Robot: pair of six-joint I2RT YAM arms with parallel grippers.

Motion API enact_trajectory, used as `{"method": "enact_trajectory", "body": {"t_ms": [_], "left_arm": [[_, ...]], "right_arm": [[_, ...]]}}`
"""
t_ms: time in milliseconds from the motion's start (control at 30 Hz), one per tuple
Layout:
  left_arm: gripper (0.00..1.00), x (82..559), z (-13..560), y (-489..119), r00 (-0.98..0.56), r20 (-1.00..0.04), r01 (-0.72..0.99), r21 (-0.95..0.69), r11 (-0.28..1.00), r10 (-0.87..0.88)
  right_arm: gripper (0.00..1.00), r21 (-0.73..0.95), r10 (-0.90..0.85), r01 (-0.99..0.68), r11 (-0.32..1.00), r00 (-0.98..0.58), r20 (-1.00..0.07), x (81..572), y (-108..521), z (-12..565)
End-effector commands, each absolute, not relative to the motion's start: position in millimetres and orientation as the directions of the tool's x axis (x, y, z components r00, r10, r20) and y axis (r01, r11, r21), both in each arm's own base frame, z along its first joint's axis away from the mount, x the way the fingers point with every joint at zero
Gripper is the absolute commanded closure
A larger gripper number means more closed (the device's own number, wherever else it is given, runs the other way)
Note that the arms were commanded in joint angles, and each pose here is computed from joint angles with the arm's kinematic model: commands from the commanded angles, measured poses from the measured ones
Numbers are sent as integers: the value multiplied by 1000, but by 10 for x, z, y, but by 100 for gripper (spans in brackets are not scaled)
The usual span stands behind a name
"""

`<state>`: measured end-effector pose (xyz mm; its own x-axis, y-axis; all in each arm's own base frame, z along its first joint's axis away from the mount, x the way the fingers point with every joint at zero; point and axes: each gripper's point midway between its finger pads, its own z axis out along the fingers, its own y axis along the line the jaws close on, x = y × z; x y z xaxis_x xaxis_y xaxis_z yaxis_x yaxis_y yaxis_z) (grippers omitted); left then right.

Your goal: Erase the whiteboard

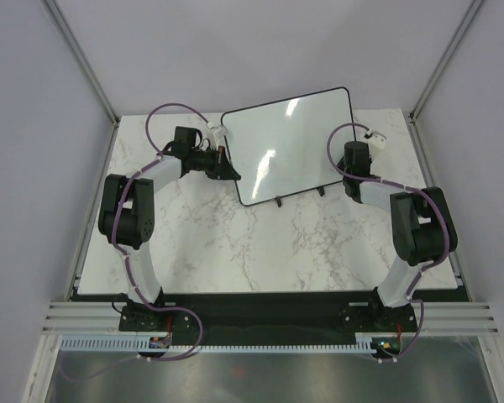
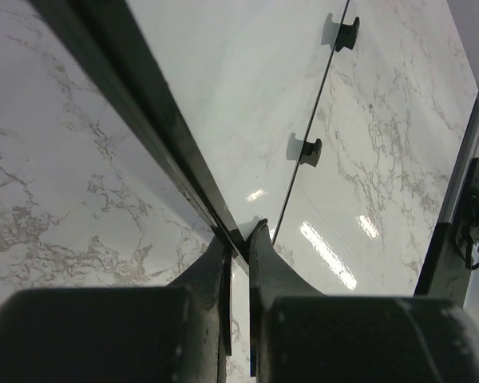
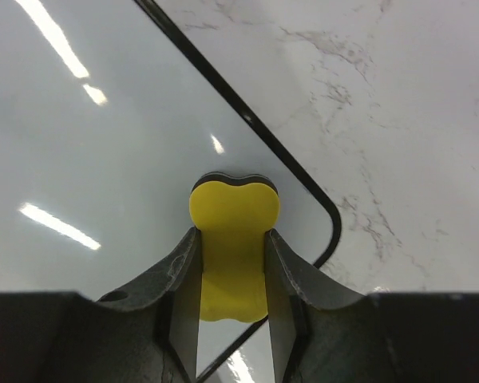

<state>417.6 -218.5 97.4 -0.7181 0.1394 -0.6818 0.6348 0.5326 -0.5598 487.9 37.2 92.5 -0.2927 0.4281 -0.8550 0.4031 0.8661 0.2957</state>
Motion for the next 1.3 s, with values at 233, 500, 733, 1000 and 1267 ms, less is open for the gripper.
{"method": "enact_trajectory", "body": {"t_ms": [233,500,733,1000,1267], "left_arm": [[98,4513,977,-2003,-565,-791,712,-323,623,236],[98,4524,980,-2006,-565,-791,712,-324,624,234],[98,4522,972,-2002,-569,-789,708,-325,627,233],[98,4540,979,-2012,-568,-789,710,-328,623,233],[98,4542,968,-2009,-573,-786,706,-330,626,233]], "right_arm": [[100,304,432,380,873,-316,-845,4997,559,997],[100,345,414,247,906,-341,-844,4967,1450,1096],[100,389,490,341,856,-298,-819,4747,1323,870],[100,340,536,563,754,-227,-813,4567,222,636],[100,346,524,505,791,-267,-809,4636,389,648]]}}
